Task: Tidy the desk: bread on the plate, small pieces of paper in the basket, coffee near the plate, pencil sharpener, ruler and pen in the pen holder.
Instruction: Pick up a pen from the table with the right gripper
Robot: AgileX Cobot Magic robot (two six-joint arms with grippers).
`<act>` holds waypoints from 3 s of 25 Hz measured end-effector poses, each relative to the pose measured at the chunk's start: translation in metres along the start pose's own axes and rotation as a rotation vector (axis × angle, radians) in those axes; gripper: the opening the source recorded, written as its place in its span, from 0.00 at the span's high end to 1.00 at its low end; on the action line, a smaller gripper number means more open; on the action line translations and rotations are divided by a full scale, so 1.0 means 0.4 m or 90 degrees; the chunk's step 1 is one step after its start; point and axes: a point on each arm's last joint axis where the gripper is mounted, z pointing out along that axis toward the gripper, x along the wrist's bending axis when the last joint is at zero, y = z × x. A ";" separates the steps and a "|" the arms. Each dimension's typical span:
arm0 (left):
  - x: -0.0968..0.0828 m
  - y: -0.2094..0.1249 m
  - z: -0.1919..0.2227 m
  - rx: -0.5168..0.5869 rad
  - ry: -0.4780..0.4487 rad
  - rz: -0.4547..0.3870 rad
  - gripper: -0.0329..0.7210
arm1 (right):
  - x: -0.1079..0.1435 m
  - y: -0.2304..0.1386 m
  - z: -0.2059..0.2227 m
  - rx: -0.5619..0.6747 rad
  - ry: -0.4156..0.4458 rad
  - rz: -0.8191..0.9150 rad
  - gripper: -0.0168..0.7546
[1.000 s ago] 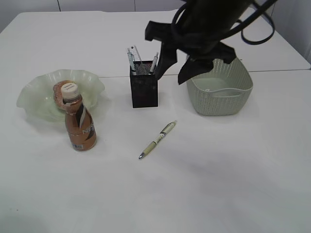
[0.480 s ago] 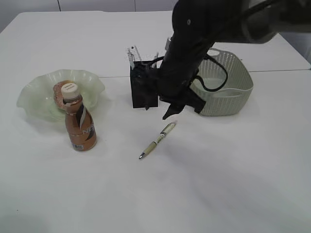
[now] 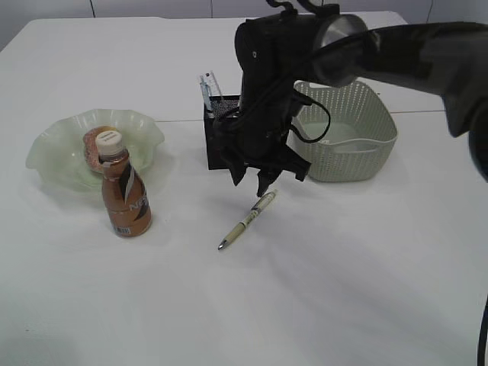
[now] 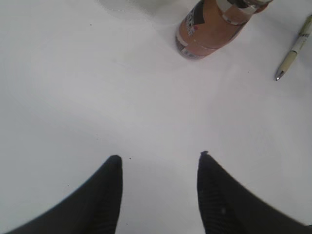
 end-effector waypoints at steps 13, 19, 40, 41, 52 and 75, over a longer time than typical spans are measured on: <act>-0.001 0.002 0.000 -0.004 -0.003 -0.002 0.47 | -0.015 0.061 0.046 0.014 -0.031 0.032 0.55; -0.001 0.006 0.000 -0.016 -0.003 -0.003 0.47 | -0.018 0.068 0.051 0.020 -0.027 0.026 0.52; -0.002 0.006 0.000 -0.017 -0.004 -0.004 0.47 | -0.020 0.050 0.136 0.078 -0.038 0.024 0.50; -0.002 0.006 0.000 -0.017 -0.004 -0.004 0.47 | -0.020 0.050 0.136 0.078 -0.038 0.024 0.50; -0.002 0.006 0.000 -0.017 -0.004 -0.004 0.47 | -0.023 0.049 0.154 0.082 -0.045 0.025 0.50; -0.002 0.005 0.000 -0.013 -0.004 -0.004 0.50 | -0.012 0.029 0.158 0.144 0.002 -0.165 0.89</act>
